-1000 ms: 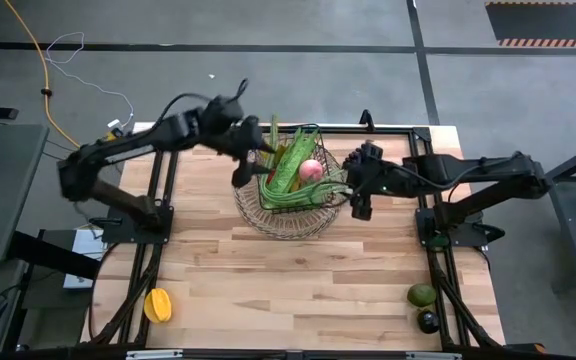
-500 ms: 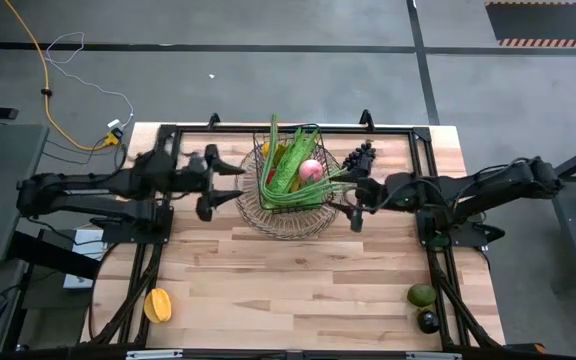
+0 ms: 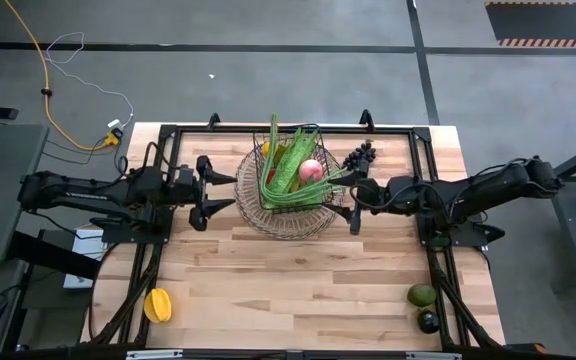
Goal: Build produce basket
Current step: Put the green lime into the black mesh basket
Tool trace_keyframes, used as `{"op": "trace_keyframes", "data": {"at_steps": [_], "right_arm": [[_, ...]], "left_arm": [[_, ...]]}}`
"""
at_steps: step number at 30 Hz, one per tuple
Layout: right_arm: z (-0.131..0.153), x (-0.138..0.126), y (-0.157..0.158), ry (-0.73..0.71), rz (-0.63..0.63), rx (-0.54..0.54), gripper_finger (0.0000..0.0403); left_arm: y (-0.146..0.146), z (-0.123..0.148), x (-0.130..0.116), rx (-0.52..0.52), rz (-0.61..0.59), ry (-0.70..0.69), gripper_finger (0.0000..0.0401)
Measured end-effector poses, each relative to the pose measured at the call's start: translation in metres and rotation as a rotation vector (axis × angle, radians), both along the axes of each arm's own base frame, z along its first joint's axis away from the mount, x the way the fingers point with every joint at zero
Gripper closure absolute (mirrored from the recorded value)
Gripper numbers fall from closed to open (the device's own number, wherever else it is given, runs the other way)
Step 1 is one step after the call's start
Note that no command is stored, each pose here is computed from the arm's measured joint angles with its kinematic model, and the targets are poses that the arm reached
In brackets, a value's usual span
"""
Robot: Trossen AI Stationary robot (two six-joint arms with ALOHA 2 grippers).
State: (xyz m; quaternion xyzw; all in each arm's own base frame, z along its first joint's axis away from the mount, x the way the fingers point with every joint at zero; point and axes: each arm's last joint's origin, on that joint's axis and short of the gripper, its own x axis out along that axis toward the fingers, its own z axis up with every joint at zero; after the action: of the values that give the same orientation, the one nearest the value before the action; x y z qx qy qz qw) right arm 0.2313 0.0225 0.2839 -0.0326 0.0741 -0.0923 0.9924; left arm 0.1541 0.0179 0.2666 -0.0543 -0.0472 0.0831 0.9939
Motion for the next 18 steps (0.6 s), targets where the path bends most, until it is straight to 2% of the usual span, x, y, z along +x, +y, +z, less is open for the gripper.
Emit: {"op": "trace_keyframes", "data": {"at_steps": [7,10,13,18], "right_arm": [[0.000,0.000,0.000,-0.002,0.000,-0.002,0.0112],[0.000,0.000,0.001,0.012,-0.005,0.084,0.0112],[0.004,-0.006,0.012,0.245,0.025,0.259,0.0112],[-0.002,-0.021,0.044,0.712,-0.151,0.474,0.0112]], "left_arm": [[0.000,0.001,0.000,0.010,-0.002,-0.006,0.0135],[0.000,0.001,0.000,0.010,-0.003,-0.006,0.0135],[0.000,0.001,0.000,0.010,-0.003,-0.005,0.0135],[0.000,0.001,0.000,0.024,-0.002,-0.005,0.0135]]}}
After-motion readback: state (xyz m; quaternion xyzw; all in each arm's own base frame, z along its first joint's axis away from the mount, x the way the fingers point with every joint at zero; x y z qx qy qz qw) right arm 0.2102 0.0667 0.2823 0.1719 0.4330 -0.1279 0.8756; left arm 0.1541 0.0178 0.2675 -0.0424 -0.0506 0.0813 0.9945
